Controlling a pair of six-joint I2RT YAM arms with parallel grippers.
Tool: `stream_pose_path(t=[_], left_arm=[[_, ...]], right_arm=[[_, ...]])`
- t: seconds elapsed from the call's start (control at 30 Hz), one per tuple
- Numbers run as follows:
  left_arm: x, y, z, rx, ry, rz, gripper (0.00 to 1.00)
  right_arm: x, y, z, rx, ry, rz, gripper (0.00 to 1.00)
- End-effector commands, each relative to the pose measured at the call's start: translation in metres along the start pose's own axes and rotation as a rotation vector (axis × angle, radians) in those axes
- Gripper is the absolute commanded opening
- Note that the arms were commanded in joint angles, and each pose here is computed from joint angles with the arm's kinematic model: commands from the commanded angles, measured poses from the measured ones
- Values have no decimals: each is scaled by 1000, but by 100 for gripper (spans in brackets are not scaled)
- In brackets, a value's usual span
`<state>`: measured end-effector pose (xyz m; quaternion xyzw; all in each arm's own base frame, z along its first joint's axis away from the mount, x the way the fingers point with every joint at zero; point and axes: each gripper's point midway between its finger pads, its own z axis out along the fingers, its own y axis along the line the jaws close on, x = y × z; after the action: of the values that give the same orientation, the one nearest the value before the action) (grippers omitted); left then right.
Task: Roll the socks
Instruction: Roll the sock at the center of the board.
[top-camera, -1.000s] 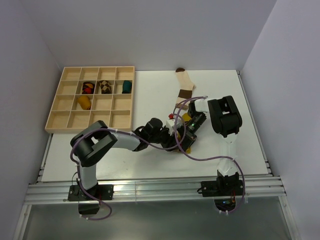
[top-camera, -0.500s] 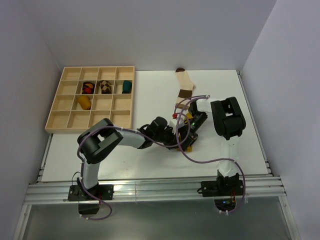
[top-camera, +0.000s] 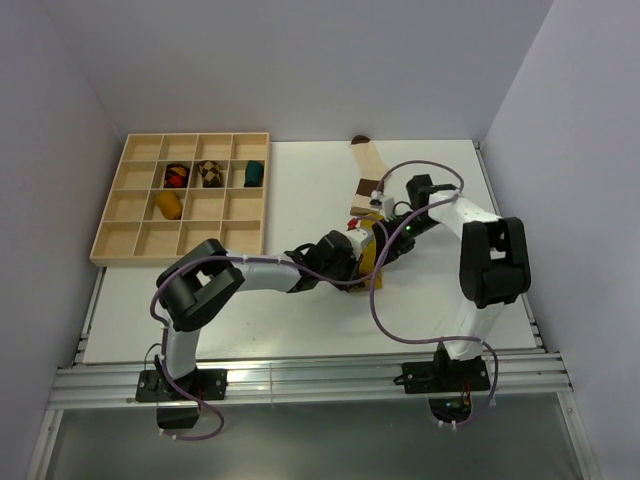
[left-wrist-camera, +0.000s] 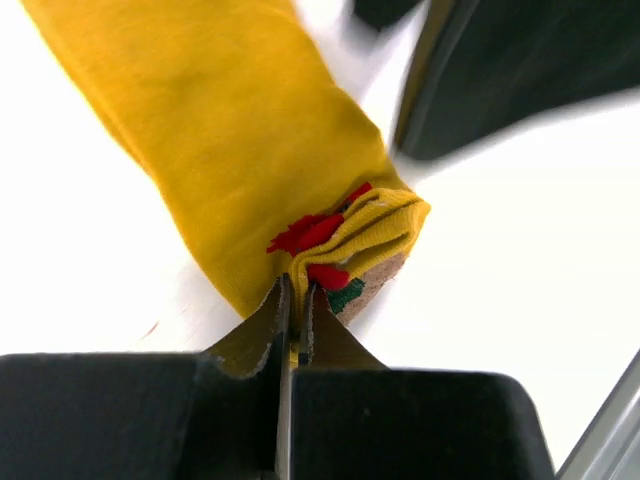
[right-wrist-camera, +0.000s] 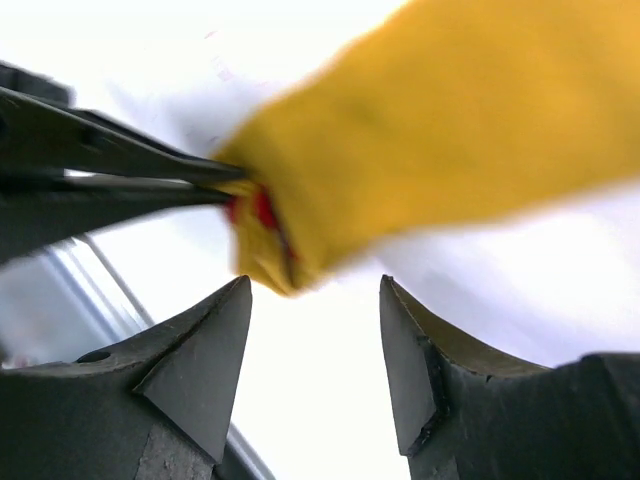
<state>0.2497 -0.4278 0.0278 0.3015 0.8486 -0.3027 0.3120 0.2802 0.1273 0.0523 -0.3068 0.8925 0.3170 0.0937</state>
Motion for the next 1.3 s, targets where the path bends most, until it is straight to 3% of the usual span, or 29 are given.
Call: stream_pose_path(t=[0.0, 0.2, 0.4, 0.6, 0.8, 1.27], left_arm=[[46, 36, -24, -184, 196, -30, 0], [50, 44, -47, -273, 314, -48, 0], [47, 41, -73, -308, 426, -105, 0], [57, -9, -83, -46, 572, -153, 1], [67, -26, -78, 107, 688, -256, 0], [72, -3, -53, 159, 757, -461, 1]], right_arm=[[-17, -20, -23, 89, -129, 11, 62], [-14, -38, -49, 208, -235, -48, 61], [-17, -18, -54, 299, -280, -271, 59], [-2, 22, -40, 266, -290, -511, 59], [13, 57, -31, 253, -344, -750, 61], [49, 123, 36, 88, -177, -1073, 58]])
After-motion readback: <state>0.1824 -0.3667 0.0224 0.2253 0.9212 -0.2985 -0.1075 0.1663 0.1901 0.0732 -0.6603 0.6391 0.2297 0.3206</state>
